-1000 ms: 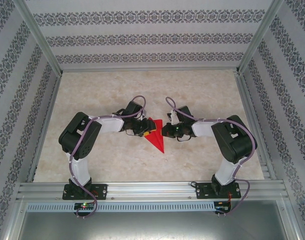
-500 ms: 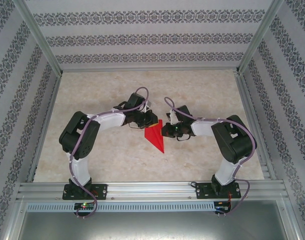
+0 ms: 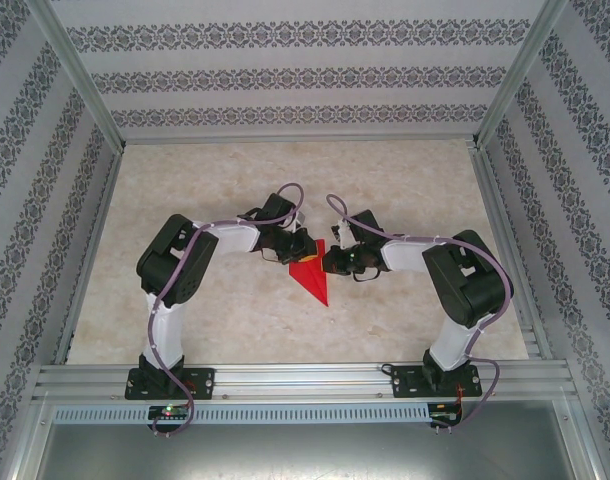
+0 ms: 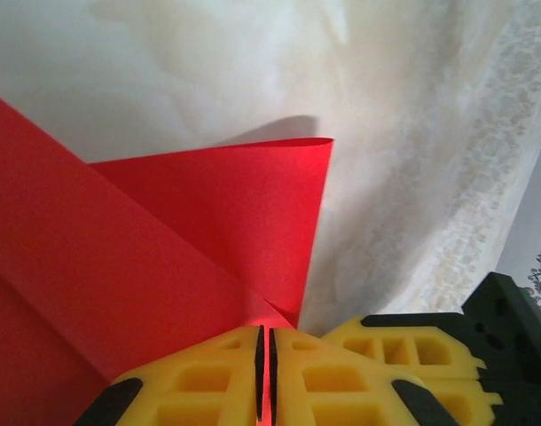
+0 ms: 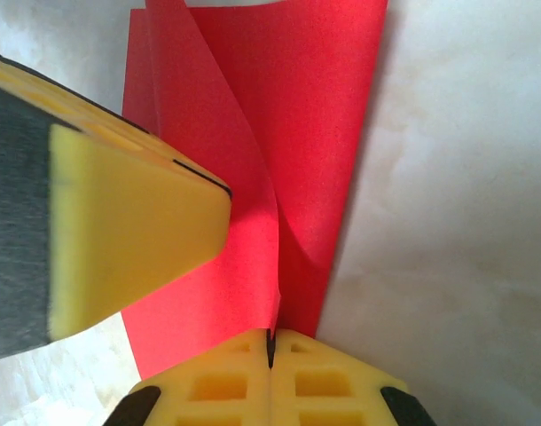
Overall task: Fold a paper plane with a square sheet of paper (fold left side to right side)
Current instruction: Fourth fold the wing at the center of the table.
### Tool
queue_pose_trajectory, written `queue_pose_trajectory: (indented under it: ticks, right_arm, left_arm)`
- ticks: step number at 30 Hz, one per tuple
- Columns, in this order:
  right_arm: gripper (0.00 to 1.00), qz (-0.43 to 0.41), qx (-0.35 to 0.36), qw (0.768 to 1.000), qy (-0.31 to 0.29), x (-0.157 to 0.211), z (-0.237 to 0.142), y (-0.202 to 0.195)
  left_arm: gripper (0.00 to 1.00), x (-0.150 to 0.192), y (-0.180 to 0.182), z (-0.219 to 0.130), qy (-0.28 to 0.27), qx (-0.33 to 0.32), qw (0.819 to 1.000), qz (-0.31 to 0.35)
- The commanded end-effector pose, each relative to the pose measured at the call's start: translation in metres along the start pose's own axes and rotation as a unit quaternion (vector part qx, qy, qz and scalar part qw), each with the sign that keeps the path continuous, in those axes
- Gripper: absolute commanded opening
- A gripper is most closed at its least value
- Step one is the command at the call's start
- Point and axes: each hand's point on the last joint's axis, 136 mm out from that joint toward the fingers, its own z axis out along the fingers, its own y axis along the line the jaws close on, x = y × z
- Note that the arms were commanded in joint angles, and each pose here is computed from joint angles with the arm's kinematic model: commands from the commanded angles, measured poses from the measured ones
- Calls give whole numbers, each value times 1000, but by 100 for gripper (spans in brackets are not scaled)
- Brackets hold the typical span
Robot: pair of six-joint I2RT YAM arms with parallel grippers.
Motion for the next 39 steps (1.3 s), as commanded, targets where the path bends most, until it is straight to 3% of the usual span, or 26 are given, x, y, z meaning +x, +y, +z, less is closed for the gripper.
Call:
queue_pose_trajectory:
  ticks: [1, 9, 19, 28, 39]
  right_arm:
    - [3, 14, 66, 997, 42, 29, 5, -30]
    - [5, 8, 58, 998, 38, 26, 4, -25]
    - [32, -20, 21, 999, -32, -8, -41, 17]
    - [19, -13, -108, 994, 29, 32, -38, 72]
    - [18, 5, -78, 994, 78, 58, -9, 55]
  left_arm:
    - [14, 10, 17, 7, 10, -29, 1000, 3]
    - [14, 19, 39, 11, 17, -56, 998, -9]
    - [13, 28, 54, 13, 22, -65, 997, -20]
    - [13, 28, 52, 12, 20, -63, 998, -18]
    - [12, 27, 51, 11, 20, -63, 998, -15]
